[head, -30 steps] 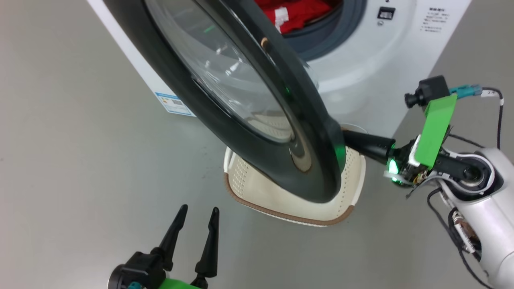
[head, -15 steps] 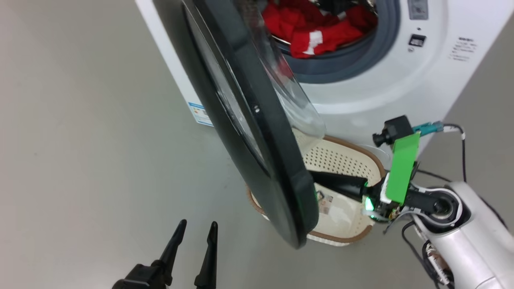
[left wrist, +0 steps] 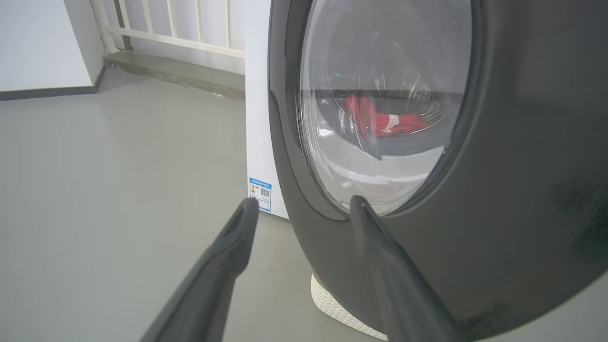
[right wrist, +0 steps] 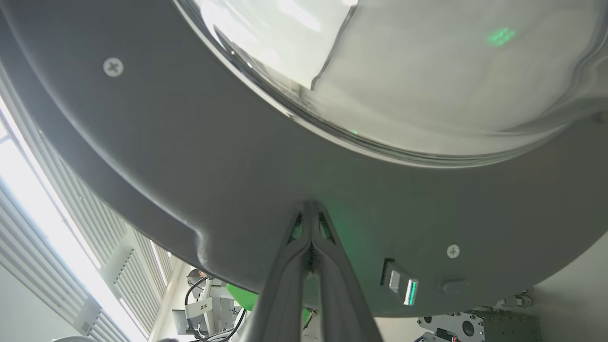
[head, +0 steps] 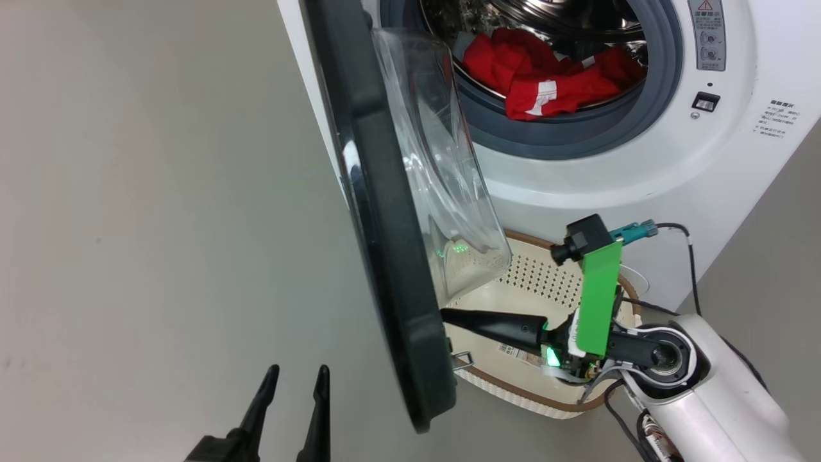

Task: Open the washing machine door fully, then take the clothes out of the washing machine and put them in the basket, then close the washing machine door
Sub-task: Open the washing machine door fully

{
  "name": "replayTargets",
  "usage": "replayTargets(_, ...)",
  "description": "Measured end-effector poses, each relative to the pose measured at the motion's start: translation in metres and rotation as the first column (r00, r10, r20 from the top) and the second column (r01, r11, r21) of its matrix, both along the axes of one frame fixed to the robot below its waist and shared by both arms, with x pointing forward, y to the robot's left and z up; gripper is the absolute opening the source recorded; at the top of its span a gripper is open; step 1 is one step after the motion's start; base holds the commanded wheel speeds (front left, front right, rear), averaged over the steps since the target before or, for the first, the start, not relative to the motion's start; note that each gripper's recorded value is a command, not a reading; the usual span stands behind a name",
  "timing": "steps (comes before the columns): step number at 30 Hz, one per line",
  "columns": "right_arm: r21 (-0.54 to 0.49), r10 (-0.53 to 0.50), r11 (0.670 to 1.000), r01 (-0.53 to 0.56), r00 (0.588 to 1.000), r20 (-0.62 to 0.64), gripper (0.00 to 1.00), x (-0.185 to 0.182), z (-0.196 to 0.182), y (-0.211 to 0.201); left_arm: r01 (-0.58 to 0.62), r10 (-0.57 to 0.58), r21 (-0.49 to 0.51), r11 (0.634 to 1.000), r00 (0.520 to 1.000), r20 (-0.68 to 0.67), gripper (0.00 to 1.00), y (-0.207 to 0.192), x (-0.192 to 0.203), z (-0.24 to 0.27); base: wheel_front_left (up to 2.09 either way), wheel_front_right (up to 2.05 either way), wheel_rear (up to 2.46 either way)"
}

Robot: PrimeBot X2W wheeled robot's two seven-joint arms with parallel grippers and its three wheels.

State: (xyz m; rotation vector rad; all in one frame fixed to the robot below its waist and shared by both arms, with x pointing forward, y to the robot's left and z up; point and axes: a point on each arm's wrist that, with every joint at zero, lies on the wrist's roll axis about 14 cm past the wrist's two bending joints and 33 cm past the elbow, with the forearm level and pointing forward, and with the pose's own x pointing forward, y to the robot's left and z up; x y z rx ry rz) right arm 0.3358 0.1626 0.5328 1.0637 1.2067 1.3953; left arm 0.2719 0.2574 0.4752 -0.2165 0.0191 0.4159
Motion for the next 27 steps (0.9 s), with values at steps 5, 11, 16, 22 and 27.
replayTargets(5, 0.009, 0.034, 0.999, -0.034, 0.999, -0.007, 0.0, -0.009, 0.001, 0.007, -0.027, 0.027, 0.007, 1.0, 1.0, 0.004, 1.0, 0.005, -0.003, 0.003, 0.0, 0.0, 0.0)
replayTargets(11, 0.009, 0.046, 0.999, -0.046, 0.999, -0.012, 0.0, -0.014, 0.0, 0.011, -0.048, 0.048, 0.005, 0.999, 0.999, -0.004, 1.0, 0.008, -0.008, 0.001, 0.0, 0.0, 0.0)
replayTargets(16, 0.005, 0.046, 0.999, -0.046, 0.999, -0.004, 0.0, -0.015, 0.0, 0.012, -0.047, 0.047, 0.005, 0.999, 0.999, -0.002, 1.0, 0.008, -0.007, 0.001, 0.0, 0.0, 0.0)
replayTargets(22, -0.015, -0.003, 1.0, 0.003, 1.0, 0.027, 0.93, -0.006, -0.002, 0.009, -0.039, 0.039, 0.001, 0.999, 0.999, -0.002, 1.0, 0.006, -0.007, 0.001, 0.0, 0.0, 0.0)
replayTargets(27, -0.04, -0.058, 0.997, 0.059, 0.998, 0.012, 1.0, -0.003, -0.012, -0.001, -0.015, 0.015, -0.006, 1.0, 1.0, 0.001, 1.0, 0.002, -0.006, -0.001, 0.0, 0.0, 0.0)
